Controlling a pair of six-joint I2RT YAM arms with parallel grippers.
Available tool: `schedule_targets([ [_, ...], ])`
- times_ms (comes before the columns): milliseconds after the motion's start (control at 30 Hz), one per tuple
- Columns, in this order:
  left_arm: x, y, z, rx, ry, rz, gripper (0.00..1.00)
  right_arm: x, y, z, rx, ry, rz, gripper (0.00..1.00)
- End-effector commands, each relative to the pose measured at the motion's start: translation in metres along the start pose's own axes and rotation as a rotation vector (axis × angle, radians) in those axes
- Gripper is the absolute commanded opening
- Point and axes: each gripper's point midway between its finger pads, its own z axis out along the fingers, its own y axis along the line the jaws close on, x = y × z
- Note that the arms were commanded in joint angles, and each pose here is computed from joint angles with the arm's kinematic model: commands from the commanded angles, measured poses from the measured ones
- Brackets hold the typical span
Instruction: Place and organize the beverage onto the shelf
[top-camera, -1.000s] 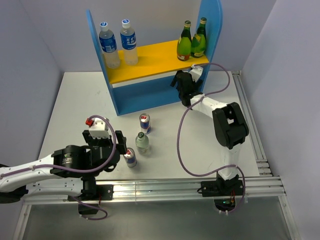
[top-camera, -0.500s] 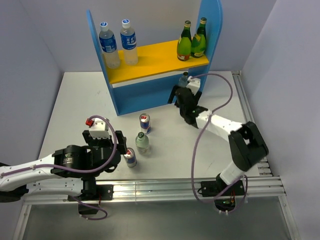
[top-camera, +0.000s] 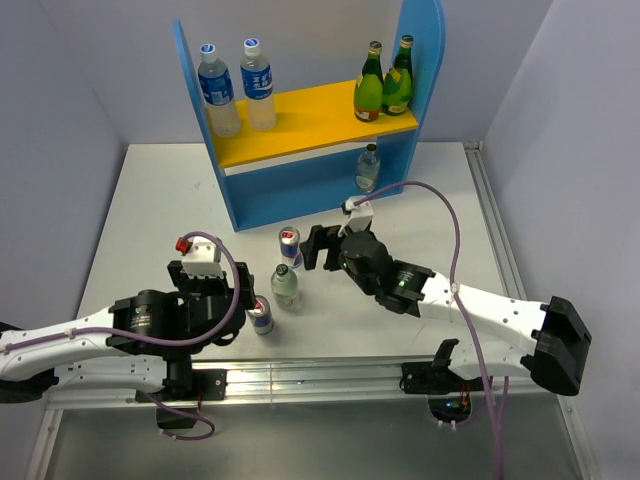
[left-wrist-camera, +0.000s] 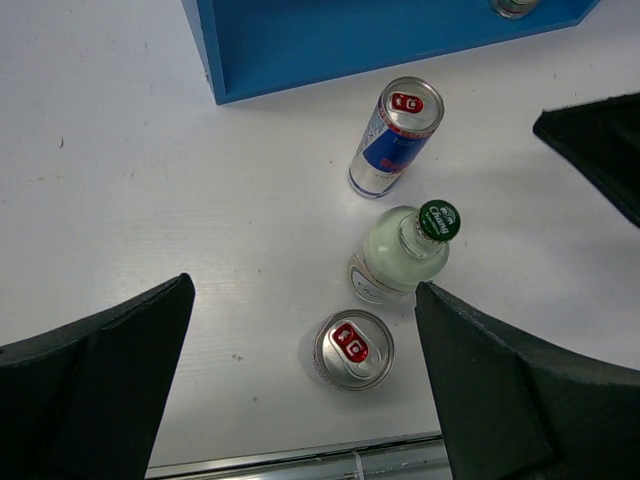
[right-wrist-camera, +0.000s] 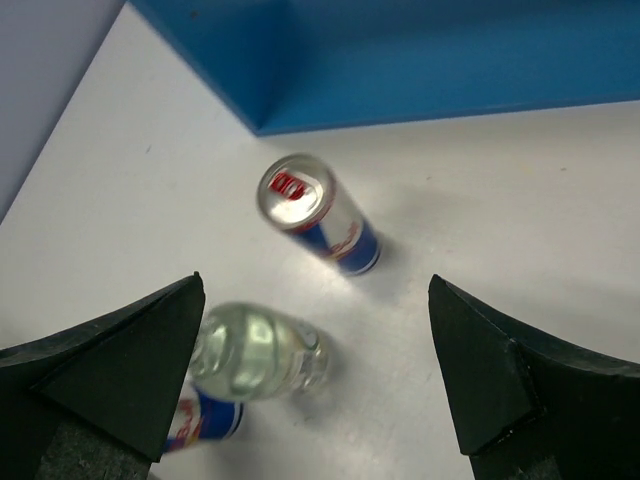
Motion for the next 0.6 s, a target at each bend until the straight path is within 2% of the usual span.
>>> schedule_targets([
  [0, -0.016, -0.003, -0.005, 0.009, -0.032, -0.037, 0.99, 0.011, 0.016, -0.019, -0.063, 0.046, -0.018, 1.0],
  [267, -0.017, -0.002, -0.005, 0.006, -0.039, -0.039, 0.99, 0.095, 0.046, -0.056, -0.198, 0.199, -0.099, 1.0],
  [400, -0.017, -0.002, -0.005, 0.009, -0.039, -0.042, 0.99, 0.129, 0.05, -0.055, -0.218, 0.218, -0.129, 1.0],
  [567, -0.017, -0.002, -0.005, 0.012, -0.037, -0.043, 0.99, 0.143, 0.056, -0.033, -0.213, 0.166, -0.154, 1.0],
])
